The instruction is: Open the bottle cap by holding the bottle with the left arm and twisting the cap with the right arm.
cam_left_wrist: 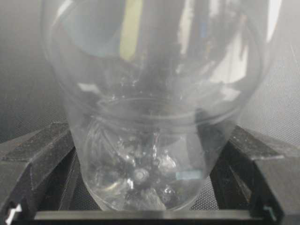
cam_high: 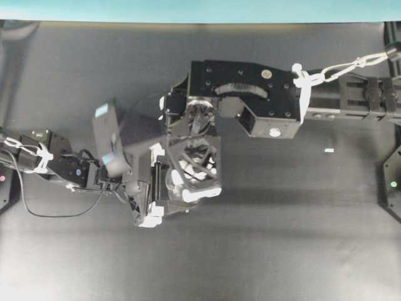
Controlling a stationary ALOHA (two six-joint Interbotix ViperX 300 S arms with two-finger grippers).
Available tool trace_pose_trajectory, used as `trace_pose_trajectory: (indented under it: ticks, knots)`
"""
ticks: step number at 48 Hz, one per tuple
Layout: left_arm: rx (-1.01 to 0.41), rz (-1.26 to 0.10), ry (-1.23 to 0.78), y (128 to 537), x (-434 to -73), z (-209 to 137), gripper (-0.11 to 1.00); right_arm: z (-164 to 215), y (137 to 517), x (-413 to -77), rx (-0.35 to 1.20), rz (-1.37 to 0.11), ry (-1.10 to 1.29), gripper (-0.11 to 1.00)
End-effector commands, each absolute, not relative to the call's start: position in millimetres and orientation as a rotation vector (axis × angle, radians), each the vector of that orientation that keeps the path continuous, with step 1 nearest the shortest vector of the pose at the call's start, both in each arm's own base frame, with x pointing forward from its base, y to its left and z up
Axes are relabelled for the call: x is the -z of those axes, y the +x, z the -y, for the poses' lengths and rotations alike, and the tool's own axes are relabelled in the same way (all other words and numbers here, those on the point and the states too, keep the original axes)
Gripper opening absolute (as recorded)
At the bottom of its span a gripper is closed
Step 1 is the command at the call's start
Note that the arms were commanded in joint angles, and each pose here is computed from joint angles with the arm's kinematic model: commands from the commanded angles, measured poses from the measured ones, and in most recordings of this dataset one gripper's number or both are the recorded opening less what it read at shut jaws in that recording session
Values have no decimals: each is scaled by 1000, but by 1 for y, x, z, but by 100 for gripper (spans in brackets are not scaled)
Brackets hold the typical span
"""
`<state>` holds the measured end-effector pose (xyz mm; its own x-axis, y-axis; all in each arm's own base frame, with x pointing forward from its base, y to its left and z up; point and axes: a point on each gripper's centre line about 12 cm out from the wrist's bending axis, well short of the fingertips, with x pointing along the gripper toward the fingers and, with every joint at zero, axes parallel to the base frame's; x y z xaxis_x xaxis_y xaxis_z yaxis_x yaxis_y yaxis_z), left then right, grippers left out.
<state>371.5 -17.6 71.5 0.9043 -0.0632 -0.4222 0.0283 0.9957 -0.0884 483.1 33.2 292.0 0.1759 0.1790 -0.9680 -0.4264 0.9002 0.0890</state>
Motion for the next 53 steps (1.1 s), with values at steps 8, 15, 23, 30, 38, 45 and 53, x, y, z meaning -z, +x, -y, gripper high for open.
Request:
trace_pose_trajectory:
  ticks: [8, 15, 23, 30, 38, 45, 53]
  knots:
    - [62, -461, -83, 366, -67, 23, 88, -45, 482, -296, -559, -1283, -371, 36]
    - [63, -461, -84, 366, -67, 24, 88, -52, 481, -295, -591, -1277, -431, 36]
    - [61, -456, -82, 367, -68, 23, 88, -54, 480, -295, -585, -1279, -442, 36]
    - [61, -455, -82, 367, -69, 23, 88, -53, 480, -295, -572, -1280, -428, 36]
    - [61, -455, -80, 368, -68, 23, 88, -49, 480, -296, -527, -1290, -391, 36]
    - [58, -455, -78, 368, -69, 21, 88, -49, 482, -300, -492, -1274, -361, 36]
    - [54, -454, -76, 367, -69, 19, 88, -49, 482, -303, -483, -1259, -365, 37]
